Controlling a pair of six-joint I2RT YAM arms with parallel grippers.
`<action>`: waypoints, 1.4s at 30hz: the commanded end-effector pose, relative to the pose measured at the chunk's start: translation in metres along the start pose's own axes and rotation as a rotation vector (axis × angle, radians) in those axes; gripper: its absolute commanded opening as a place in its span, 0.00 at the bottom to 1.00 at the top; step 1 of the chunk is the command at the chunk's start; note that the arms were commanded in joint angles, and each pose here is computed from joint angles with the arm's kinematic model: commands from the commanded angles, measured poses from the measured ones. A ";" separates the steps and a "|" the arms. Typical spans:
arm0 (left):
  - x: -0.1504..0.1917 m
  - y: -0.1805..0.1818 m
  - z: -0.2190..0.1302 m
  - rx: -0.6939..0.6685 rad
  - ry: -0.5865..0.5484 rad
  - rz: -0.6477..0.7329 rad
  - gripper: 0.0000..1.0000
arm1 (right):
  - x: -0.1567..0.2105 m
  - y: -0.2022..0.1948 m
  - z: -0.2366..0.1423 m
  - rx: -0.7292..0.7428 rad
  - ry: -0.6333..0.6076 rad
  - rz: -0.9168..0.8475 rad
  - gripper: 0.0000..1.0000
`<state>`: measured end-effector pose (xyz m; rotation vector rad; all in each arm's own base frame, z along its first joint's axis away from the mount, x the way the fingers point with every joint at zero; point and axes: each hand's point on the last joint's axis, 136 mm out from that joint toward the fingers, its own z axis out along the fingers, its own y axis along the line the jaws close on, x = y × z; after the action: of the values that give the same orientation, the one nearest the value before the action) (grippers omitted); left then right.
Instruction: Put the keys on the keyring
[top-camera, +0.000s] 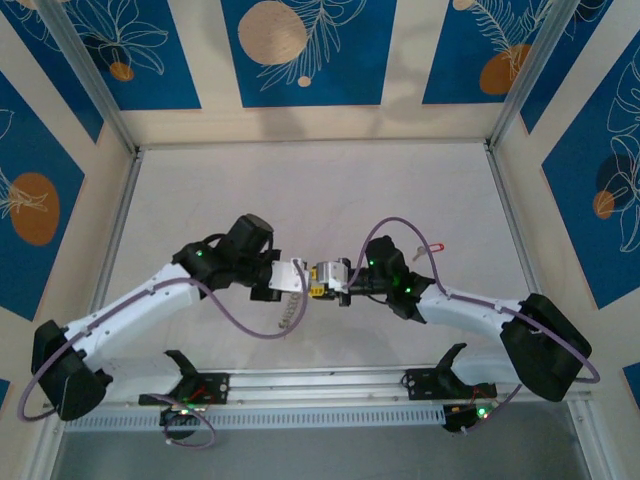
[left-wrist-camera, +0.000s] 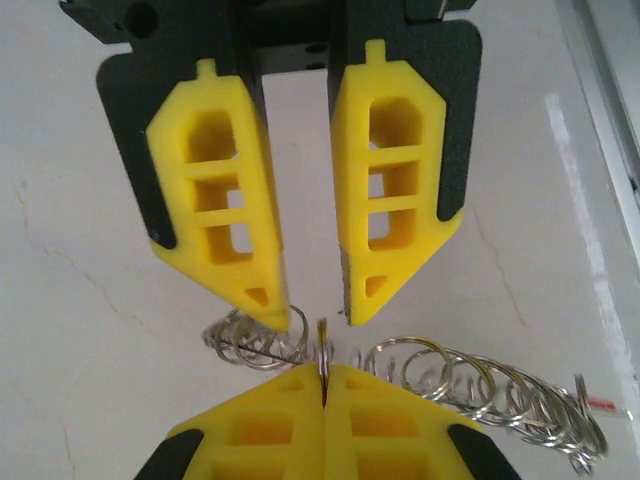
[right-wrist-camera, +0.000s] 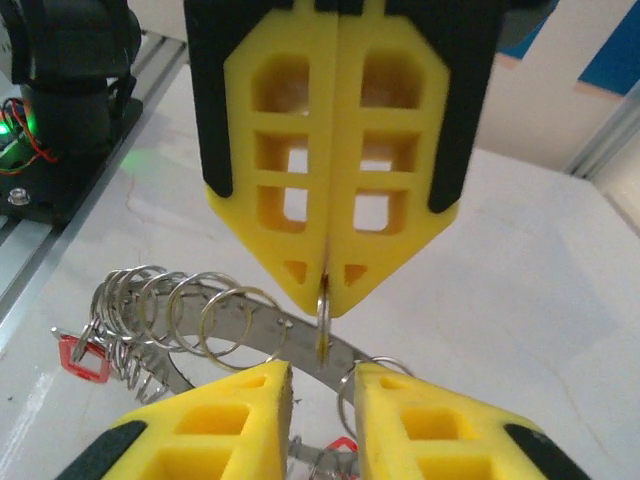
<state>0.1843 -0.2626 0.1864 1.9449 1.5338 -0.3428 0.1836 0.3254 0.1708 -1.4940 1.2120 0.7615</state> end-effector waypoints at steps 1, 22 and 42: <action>0.002 -0.001 -0.005 0.023 0.079 0.026 0.00 | 0.003 -0.002 0.004 0.016 0.038 0.007 0.22; -0.023 0.009 -0.006 0.073 0.026 0.003 0.00 | 0.014 -0.012 -0.004 0.144 -0.029 0.078 0.25; -0.025 0.006 -0.003 0.090 0.080 0.041 0.00 | -0.005 0.000 0.002 0.058 -0.124 0.050 0.16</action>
<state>0.1828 -0.2753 0.1910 2.0811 1.5906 -0.3256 0.1872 0.3226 0.1650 -1.3531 1.2273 0.8011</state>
